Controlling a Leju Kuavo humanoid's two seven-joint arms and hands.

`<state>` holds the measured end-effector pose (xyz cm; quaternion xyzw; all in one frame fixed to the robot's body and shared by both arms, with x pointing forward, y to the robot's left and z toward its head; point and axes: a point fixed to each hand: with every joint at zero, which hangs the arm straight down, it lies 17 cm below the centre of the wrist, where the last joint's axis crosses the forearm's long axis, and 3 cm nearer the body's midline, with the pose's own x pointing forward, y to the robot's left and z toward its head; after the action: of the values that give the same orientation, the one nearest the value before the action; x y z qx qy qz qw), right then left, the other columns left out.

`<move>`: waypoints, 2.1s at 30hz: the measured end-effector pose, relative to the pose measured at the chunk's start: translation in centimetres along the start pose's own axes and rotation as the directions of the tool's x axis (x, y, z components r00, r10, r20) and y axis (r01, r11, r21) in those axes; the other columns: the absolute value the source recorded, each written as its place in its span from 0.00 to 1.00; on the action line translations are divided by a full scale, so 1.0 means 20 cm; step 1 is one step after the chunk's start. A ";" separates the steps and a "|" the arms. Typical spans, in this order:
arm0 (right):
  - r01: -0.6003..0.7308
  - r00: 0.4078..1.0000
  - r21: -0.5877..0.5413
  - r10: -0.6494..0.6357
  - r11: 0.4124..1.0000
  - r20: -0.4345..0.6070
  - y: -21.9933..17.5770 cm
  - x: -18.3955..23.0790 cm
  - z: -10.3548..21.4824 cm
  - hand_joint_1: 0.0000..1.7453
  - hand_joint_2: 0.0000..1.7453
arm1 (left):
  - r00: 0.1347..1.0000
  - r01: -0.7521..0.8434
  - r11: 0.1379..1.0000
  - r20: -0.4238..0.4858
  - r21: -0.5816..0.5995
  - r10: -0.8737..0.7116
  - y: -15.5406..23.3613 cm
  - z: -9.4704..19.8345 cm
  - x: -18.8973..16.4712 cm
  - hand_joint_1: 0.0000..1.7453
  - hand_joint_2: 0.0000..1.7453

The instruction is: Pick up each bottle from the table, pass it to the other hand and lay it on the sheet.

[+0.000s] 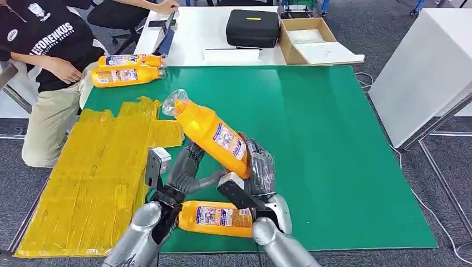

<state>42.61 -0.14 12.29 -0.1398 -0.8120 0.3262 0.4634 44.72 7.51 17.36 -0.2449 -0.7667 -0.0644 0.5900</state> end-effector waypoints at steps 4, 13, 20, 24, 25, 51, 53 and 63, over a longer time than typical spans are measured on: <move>-0.023 0.999 -0.008 0.023 1.000 0.025 0.00 0.03 0.02 1.00 1.00 | 0.999 -0.014 1.000 0.042 -0.013 0.015 -0.01 -0.05 0.09 0.00 1.00; -0.048 0.998 0.002 0.048 0.999 0.040 0.04 0.08 0.04 1.00 1.00 | 0.996 -0.045 0.999 0.072 0.000 0.045 0.03 -0.12 0.20 0.00 1.00; -0.052 0.997 0.008 0.052 0.999 0.058 0.06 0.11 0.05 1.00 1.00 | 0.979 -0.175 0.984 0.100 -0.025 0.177 0.06 -0.15 0.28 0.00 1.00; -0.052 0.997 0.014 0.051 0.999 0.064 0.07 0.13 0.04 1.00 1.00 | 0.962 -0.250 0.968 0.101 -0.034 0.252 0.09 -0.15 0.31 0.00 1.00; -0.050 0.997 0.014 0.049 0.999 0.064 0.08 0.13 0.04 1.00 1.00 | 0.956 -0.273 0.961 0.099 -0.039 0.275 0.09 -0.15 0.32 0.00 1.00; -0.058 0.997 -0.004 0.058 0.998 0.049 0.06 0.13 0.03 1.00 1.00 | 0.912 -0.392 0.915 0.090 -0.094 0.400 0.01 -0.17 0.36 1.00 1.00; -0.058 0.997 -0.004 0.058 0.998 0.049 0.06 0.13 0.03 1.00 1.00 | 0.912 -0.392 0.915 0.090 -0.094 0.400 0.01 -0.17 0.36 1.00 1.00; 0.045 0.993 -0.072 -0.037 0.996 0.115 -0.09 0.30 0.11 0.00 1.00 | 0.903 -0.387 0.917 0.161 -0.099 0.398 0.05 -0.15 0.46 1.00 1.00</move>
<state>37.69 0.81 16.64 -0.1215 -0.8513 0.2936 0.4176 46.04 9.90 26.72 -0.4180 -0.7488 0.0532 0.5116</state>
